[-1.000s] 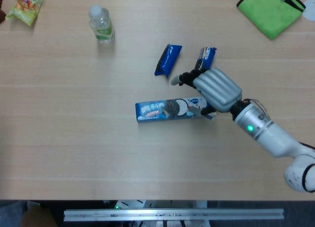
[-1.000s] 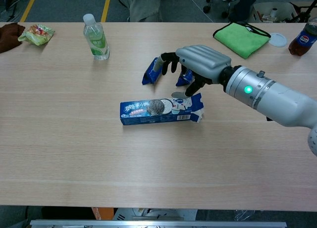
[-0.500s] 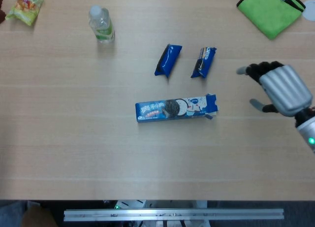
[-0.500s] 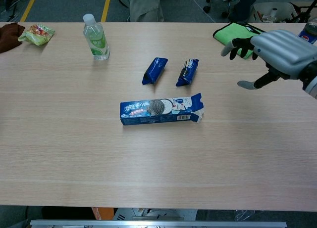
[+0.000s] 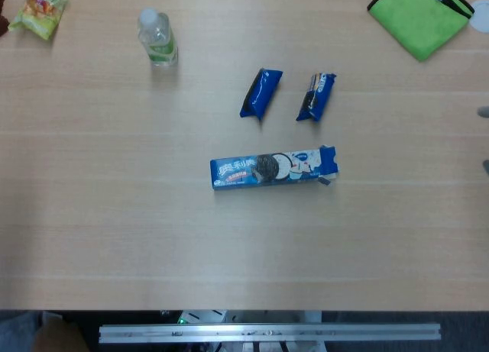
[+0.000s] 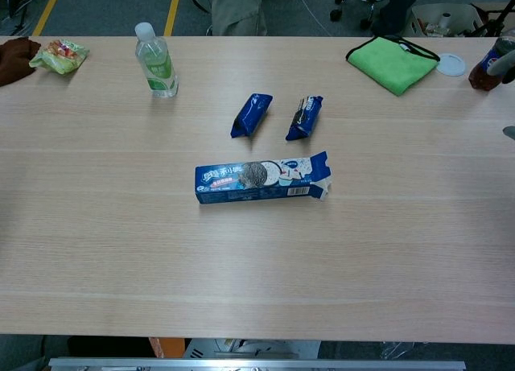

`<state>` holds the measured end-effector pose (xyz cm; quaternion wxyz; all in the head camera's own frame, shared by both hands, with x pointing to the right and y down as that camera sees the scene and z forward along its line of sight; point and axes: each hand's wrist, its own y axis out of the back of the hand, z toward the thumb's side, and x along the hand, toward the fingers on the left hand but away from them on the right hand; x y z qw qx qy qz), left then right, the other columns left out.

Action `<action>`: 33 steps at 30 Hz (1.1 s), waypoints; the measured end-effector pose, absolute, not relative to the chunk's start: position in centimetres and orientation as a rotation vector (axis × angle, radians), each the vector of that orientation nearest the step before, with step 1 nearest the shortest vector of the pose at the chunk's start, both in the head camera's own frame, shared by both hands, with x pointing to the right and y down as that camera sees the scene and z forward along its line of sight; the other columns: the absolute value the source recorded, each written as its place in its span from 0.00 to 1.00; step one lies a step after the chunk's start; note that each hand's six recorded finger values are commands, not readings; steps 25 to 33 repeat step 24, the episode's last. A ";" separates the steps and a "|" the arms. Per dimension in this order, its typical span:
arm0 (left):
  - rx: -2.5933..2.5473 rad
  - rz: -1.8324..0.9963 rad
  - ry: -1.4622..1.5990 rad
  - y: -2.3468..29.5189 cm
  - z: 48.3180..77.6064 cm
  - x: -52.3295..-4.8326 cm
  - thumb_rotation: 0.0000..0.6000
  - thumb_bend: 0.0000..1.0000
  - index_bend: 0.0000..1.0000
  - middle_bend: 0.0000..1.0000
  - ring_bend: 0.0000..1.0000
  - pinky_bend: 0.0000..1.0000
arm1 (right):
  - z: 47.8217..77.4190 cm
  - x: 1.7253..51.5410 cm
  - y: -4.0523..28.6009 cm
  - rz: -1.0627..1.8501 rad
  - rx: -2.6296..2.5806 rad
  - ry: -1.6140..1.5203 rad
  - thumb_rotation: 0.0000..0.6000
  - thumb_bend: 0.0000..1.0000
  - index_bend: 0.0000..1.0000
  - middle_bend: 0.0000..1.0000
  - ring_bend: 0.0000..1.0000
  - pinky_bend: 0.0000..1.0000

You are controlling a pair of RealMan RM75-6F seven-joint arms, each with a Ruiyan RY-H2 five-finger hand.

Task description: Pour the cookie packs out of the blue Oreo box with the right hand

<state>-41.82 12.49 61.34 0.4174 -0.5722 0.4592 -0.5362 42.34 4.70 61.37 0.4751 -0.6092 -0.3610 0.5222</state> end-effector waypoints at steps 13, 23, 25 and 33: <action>-1.431 -1.324 1.190 12.4 61.2 -41.5 1.00 0.26 0.27 0.24 0.19 0.24 | 59.7 44.9 7.4 1.282 -1.457 -0.953 1.00 0.19 0.28 0.37 0.35 0.41; -1.413 -1.336 1.210 12.3 61.1 -42.2 1.00 0.26 0.27 0.24 0.19 0.24 | 59.7 44.9 7.7 1.275 -1.459 -0.964 1.00 0.19 0.28 0.37 0.35 0.41; -1.414 -1.336 1.209 12.3 61.2 -42.2 1.00 0.26 0.27 0.24 0.19 0.24 | 59.7 44.9 7.8 1.275 -1.459 -0.965 1.00 0.19 0.28 0.37 0.35 0.41; -1.414 -1.336 1.209 12.3 61.2 -42.2 1.00 0.26 0.27 0.24 0.19 0.24 | 59.7 44.9 7.8 1.275 -1.459 -0.965 1.00 0.19 0.28 0.37 0.35 0.41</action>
